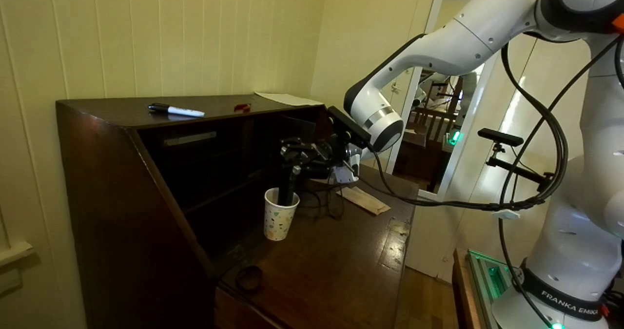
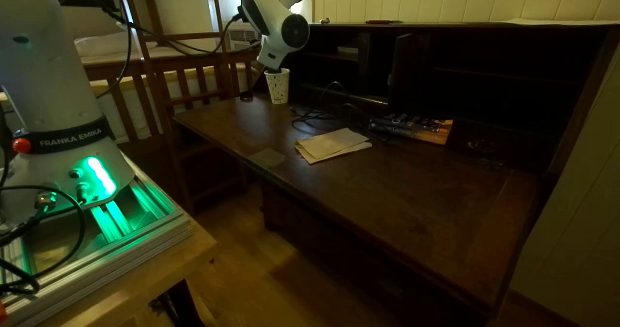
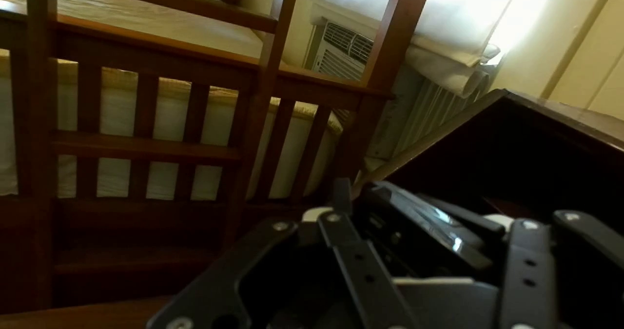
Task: Put the black remote in the paper cup
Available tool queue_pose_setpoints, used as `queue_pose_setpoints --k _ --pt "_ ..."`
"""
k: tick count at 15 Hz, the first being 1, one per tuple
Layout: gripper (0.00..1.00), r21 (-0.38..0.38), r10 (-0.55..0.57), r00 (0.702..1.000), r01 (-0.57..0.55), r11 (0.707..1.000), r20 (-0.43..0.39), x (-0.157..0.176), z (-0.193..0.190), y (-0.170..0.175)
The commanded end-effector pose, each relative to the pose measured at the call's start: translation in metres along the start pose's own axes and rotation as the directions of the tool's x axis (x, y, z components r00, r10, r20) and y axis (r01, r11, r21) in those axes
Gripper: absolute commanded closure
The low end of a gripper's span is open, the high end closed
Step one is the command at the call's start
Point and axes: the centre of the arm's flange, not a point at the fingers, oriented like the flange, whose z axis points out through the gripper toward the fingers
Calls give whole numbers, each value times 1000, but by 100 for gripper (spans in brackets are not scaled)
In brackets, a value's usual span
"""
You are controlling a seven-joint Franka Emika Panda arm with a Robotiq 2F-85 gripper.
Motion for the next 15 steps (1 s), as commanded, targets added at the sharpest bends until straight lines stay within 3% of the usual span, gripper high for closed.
queue_pose_setpoints --k 1,12,13,15 --pt "92 17 2 1000 -2 1000 3 0 1 -2" --pt "92 30 149 988 -147 989 -46 48 9 -20" --pt "45 27 152 987 -151 988 -48 50 9 -21" --pt "36 26 168 985 -167 986 -50 52 9 -22"
